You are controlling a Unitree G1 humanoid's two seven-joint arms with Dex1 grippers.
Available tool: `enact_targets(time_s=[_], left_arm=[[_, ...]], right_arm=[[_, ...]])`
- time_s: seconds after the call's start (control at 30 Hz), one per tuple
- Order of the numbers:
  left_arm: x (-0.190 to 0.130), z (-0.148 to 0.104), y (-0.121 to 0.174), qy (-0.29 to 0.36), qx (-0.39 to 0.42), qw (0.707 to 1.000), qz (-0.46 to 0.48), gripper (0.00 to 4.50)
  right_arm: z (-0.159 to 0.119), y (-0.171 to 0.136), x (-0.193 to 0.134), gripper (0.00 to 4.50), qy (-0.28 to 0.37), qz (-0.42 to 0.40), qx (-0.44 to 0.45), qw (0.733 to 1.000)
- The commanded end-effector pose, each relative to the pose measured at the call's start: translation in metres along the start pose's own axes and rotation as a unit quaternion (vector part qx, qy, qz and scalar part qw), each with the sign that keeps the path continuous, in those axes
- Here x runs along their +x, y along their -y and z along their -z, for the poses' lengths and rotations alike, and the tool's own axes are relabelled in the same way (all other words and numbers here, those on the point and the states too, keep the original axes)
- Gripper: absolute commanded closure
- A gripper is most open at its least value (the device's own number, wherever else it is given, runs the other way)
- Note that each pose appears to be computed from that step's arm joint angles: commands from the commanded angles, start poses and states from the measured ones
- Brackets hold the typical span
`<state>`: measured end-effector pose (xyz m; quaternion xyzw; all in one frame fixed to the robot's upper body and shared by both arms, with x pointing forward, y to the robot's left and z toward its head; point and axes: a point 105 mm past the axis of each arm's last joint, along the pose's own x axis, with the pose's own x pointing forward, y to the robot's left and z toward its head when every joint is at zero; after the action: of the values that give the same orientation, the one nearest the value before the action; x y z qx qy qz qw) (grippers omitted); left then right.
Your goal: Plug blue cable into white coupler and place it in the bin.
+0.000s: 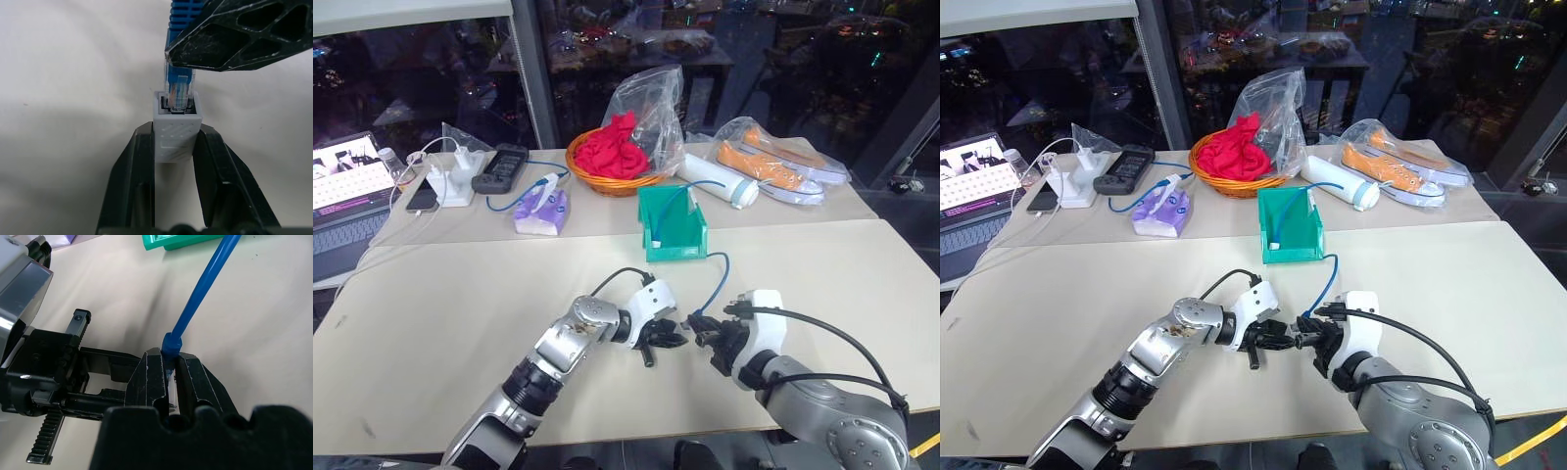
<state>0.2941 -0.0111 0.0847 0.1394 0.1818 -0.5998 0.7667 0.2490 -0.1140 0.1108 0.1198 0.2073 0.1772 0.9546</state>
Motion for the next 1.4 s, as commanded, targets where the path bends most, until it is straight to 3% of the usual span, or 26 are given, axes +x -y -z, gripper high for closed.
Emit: enact_targets(time_s=[0.03,0.43,0.77,1.03,1.1,1.3,1.4], left_arm=[[-0.008,-0.009,-0.003,0.009,0.007,1.0,-0.022,3.88],[-0.007,-0.006,0.005,-0.005,0.006,0.999,-0.031,3.88],[-0.009,-0.004,0.008,-0.007,0.001,0.999,-0.04,3.88],[-0.023,0.005,-0.015,0.004,-0.048,0.994,-0.103,3.88],[-0.027,0.006,-0.01,0.007,-0.052,0.995,-0.082,2.87],[-0.045,0.012,-0.002,0.019,-0.04,0.998,-0.046,0.85],[-0.054,0.013,0.001,0.037,-0.033,0.998,-0.038,0.85]], right_arm=[[0.056,0.007,0.002,4.5,-0.127,0.015,-0.012,0.992],[0.075,-0.002,0.001,4.5,-0.176,-0.025,-0.032,0.983],[0.093,-0.008,0.001,4.5,-0.201,-0.049,0.027,0.978],[0.054,0.001,0.008,4.5,-0.113,-0.031,0.042,0.992],[0.039,0.006,0.007,4.5,-0.08,-0.02,0.046,0.996],[-0.037,0.023,-0.004,4.5,0.039,-0.009,0.032,0.999],[-0.07,0.03,-0.006,4.5,0.08,-0.01,0.019,0.997]])
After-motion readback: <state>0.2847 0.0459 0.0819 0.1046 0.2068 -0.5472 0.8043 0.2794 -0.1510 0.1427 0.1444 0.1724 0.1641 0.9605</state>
